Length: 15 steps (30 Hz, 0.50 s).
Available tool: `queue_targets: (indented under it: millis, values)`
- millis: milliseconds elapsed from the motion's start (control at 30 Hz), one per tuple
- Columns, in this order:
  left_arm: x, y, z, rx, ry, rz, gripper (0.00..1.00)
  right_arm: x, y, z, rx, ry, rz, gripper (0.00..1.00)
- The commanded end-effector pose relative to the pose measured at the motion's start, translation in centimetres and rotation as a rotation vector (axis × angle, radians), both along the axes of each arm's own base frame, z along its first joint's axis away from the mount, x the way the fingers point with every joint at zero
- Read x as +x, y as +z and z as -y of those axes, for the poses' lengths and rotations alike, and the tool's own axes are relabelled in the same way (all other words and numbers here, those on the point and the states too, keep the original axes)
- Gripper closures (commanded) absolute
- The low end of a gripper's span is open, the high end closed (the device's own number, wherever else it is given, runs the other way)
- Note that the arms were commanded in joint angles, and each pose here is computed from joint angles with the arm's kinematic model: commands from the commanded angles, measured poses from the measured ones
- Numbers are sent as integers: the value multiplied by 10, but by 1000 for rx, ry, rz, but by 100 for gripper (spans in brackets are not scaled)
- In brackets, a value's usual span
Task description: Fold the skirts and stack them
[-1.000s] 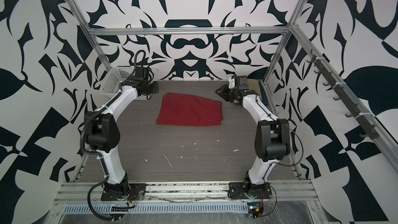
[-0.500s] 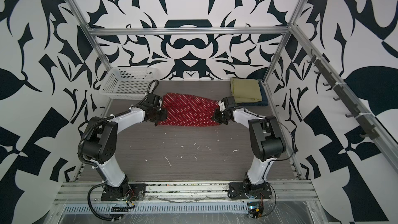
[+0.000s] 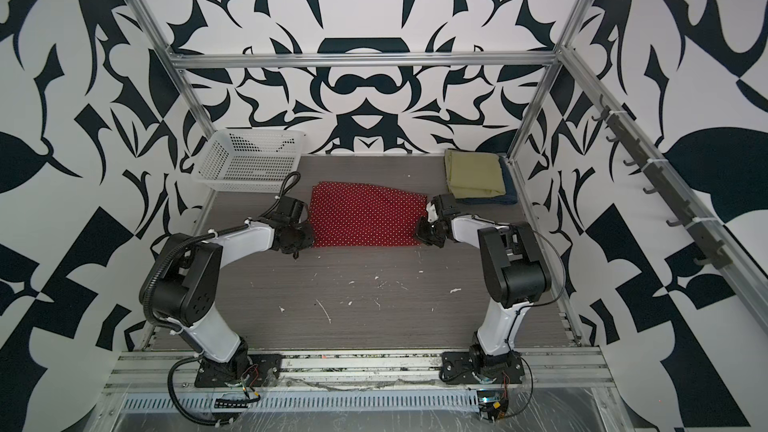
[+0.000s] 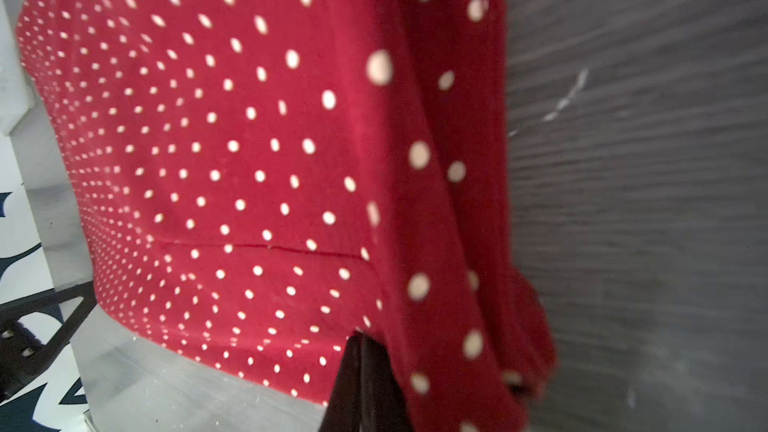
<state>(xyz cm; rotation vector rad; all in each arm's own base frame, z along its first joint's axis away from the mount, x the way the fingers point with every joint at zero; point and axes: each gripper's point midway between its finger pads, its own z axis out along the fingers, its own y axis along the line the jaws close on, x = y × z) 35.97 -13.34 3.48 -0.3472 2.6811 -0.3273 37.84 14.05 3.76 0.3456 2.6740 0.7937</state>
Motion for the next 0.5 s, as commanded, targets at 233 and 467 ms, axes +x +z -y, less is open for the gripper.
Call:
queue_targets:
  millis: [233, 467]
  values:
    - [88, 119, 52, -109, -114, 319, 76, 53, 81, 57, 88, -149, 216, 42]
    - [110, 98, 153, -128, -344, 324, 62, 74, 56, 44, 187, -97, 159, 32]
